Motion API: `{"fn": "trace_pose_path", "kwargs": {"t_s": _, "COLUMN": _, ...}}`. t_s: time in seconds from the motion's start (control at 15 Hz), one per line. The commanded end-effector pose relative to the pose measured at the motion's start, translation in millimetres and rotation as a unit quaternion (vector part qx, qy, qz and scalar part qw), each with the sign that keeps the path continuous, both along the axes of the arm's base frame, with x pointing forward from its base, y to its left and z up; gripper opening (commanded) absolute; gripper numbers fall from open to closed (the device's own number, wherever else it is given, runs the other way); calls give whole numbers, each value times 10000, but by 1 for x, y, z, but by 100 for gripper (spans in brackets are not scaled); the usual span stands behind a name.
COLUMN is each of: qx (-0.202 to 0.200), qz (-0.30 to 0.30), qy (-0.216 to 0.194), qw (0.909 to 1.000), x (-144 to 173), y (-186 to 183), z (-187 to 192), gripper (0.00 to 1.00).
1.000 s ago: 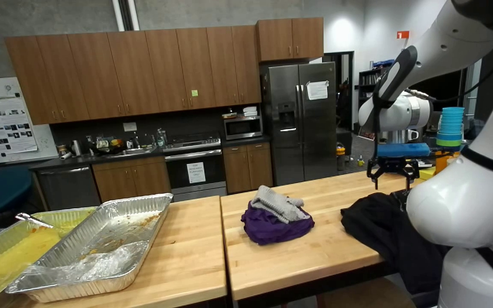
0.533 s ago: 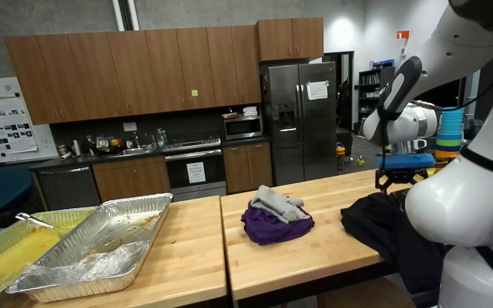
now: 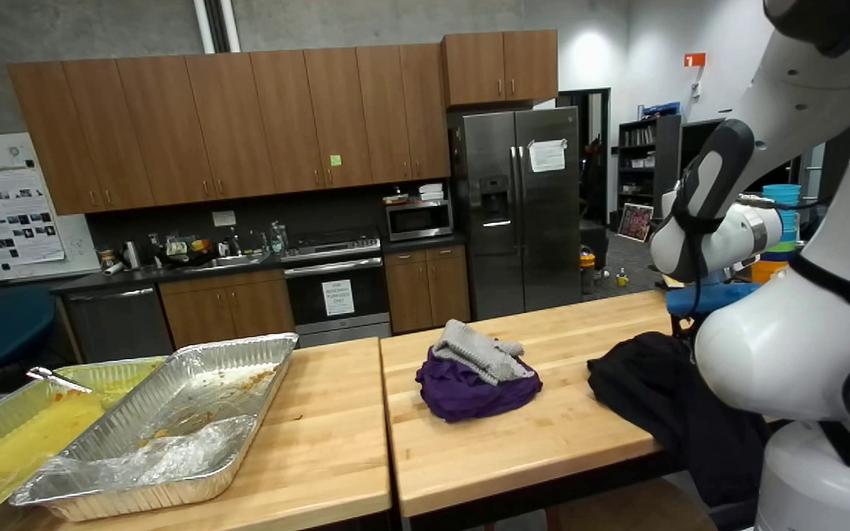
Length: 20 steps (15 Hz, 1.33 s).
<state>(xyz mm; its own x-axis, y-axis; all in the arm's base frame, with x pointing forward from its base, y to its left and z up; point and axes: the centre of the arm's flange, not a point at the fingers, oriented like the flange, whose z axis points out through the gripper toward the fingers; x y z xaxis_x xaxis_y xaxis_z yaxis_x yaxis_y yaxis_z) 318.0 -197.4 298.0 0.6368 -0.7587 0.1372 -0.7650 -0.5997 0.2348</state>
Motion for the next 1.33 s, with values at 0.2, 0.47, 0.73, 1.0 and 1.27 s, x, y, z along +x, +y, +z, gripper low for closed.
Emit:
{"fn": "trace_pose_path", "kwargs": {"t_s": 0.2, "qx": 290, "qz": -619, "qy": -543, "qw": 9962, "x": 11, "y": -7, "z": -50, "gripper": 100}}
{"fn": "trace_pose_path", "kwargs": {"t_s": 0.47, "qx": 636, "qz": -909, "qy": -1099, "qw": 9877, "x": 23, "y": -7, "z": -78, "gripper": 100}}
{"fn": "trace_pose_path", "kwargs": {"t_s": 0.73, "qx": 789, "qz": -1075, "qy": -1558, "qw": 9787, "x": 34, "y": -8, "z": -88, "gripper": 100}}
{"fn": "trace_pose_path", "kwargs": {"t_s": 1.0, "qx": 874, "qz": -1167, "qy": -1942, "qw": 9701, "x": 51, "y": -8, "z": -79, "gripper": 100}}
{"fn": "trace_pose_path", "kwargs": {"t_s": 1.27, "qx": 933, "qz": -1078, "qy": -2108, "qw": 9671, "x": 72, "y": -4, "z": -72, "gripper": 100}}
